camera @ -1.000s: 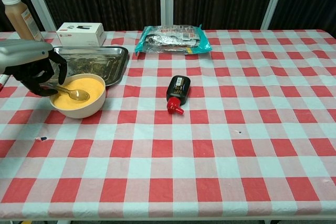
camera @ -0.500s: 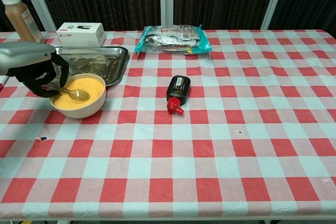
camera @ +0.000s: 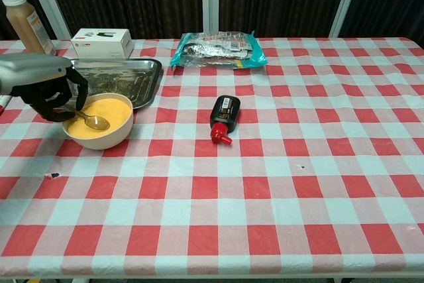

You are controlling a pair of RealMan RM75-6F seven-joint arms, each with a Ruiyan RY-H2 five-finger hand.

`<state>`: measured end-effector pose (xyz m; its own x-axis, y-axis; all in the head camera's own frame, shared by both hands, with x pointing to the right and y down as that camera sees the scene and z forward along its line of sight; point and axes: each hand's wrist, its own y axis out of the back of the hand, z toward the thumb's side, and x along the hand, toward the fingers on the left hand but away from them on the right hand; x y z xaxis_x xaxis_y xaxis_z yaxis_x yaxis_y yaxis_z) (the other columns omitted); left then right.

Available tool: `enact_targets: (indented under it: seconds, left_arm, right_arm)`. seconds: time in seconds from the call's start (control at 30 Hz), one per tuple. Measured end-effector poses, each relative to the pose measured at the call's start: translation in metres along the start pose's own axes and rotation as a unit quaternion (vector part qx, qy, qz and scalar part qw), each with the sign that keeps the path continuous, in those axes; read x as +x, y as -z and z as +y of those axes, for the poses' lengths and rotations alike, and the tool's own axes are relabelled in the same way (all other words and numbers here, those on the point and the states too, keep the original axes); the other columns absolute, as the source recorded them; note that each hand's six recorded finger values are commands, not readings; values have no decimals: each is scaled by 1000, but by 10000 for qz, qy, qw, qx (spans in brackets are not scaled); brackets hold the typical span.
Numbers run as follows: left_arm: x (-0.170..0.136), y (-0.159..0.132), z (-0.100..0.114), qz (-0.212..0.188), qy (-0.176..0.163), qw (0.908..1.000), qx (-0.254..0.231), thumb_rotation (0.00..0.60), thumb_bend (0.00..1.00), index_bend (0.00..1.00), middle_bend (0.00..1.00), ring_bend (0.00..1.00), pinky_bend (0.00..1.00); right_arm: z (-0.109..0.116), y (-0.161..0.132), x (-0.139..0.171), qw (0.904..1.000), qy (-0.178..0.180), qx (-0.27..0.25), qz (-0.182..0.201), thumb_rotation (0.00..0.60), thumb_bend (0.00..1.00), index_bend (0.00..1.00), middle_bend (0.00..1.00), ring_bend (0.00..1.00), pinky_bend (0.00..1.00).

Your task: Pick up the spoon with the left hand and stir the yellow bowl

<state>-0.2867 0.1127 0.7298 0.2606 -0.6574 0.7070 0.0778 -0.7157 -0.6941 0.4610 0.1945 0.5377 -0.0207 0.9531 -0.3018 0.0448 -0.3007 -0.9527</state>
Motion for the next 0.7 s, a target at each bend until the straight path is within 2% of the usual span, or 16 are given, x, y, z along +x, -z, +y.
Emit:
enact_targets:
  seconds: [0.2, 0.37, 0.47, 0.7]
  left_arm:
    - [-3, -1, 8, 1, -247, 9996, 104, 600, 399, 626, 922, 904, 951]
    - [-8, -2, 19, -8, -615, 9957, 690, 600, 399, 638, 925, 905, 952]
    - [-11, -5, 24, 2, -833, 9891, 1216, 600, 399, 653, 927, 906, 952]
    - [-13, -17, 26, -5, -1185, 9603, 2526, 600, 399, 661, 930, 910, 952]
  right_arm:
    - [1, -1, 0, 10000, 37, -12, 34, 600, 221, 115, 350, 102, 226]
    - [2, -2, 1, 10000, 57, -17, 44, 600, 221, 115, 351, 102, 226]
    - [3, -2, 2, 10000, 74, -33, 48, 600, 221, 115, 351, 102, 226]
    - [4, -1, 5, 9999, 87, -51, 19, 600, 221, 115, 351, 102, 226]
